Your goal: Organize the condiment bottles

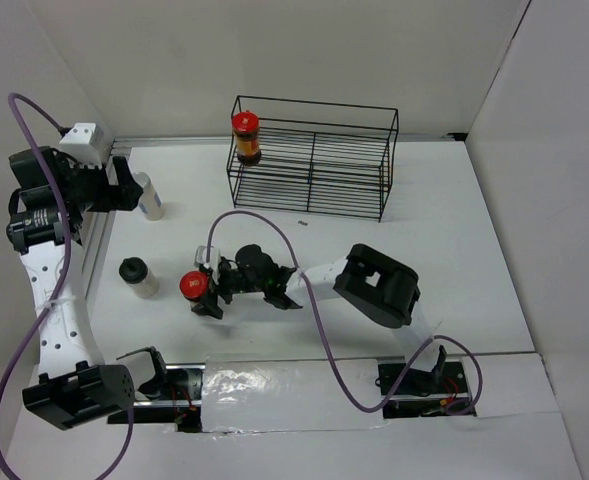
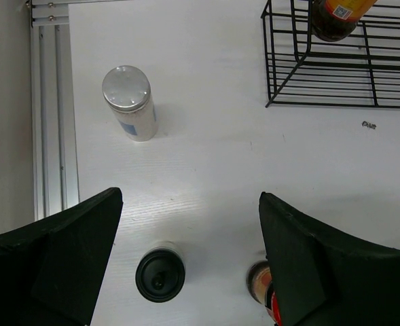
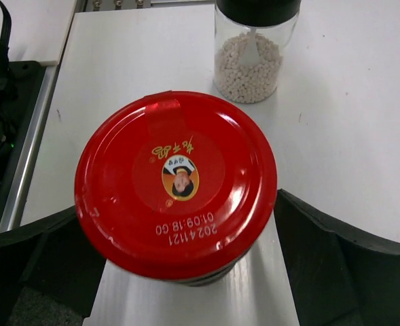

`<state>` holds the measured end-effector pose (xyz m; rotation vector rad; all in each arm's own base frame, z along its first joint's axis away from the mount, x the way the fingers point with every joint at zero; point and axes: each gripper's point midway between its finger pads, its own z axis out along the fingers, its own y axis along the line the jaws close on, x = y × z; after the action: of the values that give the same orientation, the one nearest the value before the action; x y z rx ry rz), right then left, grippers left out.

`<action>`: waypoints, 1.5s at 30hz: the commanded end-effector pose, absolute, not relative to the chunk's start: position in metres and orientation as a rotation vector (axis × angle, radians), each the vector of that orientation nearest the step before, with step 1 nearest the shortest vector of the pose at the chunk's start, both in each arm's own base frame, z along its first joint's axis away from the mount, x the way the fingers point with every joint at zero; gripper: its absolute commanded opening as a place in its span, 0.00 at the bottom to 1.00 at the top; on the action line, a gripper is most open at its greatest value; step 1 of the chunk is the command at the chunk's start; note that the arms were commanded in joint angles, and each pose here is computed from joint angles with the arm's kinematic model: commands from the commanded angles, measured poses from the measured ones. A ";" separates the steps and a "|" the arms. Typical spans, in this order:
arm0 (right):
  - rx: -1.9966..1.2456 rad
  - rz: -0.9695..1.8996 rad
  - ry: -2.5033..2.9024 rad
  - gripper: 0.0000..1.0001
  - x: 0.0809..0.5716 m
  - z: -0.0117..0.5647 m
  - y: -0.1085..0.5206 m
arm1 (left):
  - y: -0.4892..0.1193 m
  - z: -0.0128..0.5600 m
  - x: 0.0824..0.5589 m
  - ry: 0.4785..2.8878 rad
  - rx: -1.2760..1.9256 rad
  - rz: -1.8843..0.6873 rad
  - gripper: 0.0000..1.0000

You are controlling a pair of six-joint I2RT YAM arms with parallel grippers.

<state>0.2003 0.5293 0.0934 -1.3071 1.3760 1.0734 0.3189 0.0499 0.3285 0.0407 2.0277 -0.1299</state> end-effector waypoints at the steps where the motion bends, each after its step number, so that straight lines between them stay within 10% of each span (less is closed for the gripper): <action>1: -1.289 1.128 1.258 1.00 0.195 0.114 0.550 | 0.046 0.328 0.318 2.020 0.040 -0.164 0.94; 16: -1.286 1.133 1.153 0.48 0.187 0.164 0.556 | 0.050 0.326 0.318 2.026 0.025 -0.157 0.95; 26: -1.140 1.055 1.030 0.43 0.218 0.305 0.534 | 0.058 0.325 0.324 2.026 0.011 -0.131 0.95; 35: -0.725 0.648 1.172 0.42 0.348 0.423 0.435 | 0.063 0.318 0.334 2.040 -0.009 -0.146 0.95; 45: -0.483 0.382 1.305 0.41 0.450 0.413 0.368 | 0.073 0.307 0.346 2.063 -0.015 -0.135 0.95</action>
<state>0.4353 0.3787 0.3693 -0.5949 1.3942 0.4193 0.3388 0.0674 0.2962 -0.0152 2.1061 -0.1537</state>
